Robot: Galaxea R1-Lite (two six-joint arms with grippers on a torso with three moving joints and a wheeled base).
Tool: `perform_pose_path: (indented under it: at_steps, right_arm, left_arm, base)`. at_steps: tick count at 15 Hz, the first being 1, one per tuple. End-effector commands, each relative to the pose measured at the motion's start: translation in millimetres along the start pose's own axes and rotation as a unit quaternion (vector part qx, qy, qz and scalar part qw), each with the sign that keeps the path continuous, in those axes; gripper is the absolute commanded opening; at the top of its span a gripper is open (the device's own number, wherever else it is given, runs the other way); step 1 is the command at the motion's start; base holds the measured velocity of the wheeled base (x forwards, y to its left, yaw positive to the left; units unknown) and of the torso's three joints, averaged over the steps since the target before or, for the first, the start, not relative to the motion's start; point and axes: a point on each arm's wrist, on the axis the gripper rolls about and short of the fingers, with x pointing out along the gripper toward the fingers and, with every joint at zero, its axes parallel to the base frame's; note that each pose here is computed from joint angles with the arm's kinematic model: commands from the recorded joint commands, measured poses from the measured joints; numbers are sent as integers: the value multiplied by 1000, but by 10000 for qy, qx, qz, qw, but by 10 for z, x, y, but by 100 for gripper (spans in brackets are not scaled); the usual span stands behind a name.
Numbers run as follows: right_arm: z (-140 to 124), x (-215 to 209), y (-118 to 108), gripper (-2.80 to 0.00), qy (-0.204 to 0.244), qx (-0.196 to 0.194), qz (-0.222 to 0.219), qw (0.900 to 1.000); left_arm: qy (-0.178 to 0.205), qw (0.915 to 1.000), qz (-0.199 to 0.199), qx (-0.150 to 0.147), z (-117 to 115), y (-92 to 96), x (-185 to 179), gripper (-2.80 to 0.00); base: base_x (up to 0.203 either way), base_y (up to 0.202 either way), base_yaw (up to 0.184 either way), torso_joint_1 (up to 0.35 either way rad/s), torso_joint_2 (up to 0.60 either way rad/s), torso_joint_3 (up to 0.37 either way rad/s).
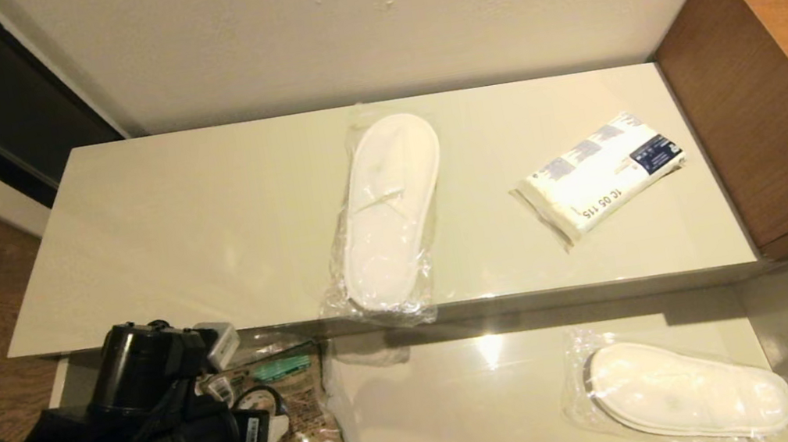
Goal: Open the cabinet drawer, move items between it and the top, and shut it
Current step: Put the adhesive tape in the drawer
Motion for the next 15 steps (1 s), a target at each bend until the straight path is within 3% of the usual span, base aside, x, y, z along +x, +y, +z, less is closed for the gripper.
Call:
perform_pose_path:
  at_steps: [1,4,7,11,15]
  right_arm:
    - [0,1,0,-280,4,-2,2,10000]
    - [0,1,0,-280,4,-2,2,10000]
    - [0,1,0,-280,4,-2,2,10000]
    - [0,1,0,-280,4,-2,2,10000]
    - [0,1,0,-280,4,-2,2,10000]
  left_arm:
    - [544,9984,170,-44,-147,-4,363,-280]
    - [369,9965,474,-578,-203,-7,580,-280]
    - [222,9958,662,-594,-289,3,683,-280]
    - [204,9925,1025,-629,-257,-5,848,-280]
    - [-20,9909,1128,-729,-206,-15,924,-280]
  base:
    - [0,0,0,0,0,0]
    - [0,0,0,0,0,0]
    - [0,0,0,0,0,0]
    - [0,0,0,0,0,0]
    - [0,0,0,0,0,0]
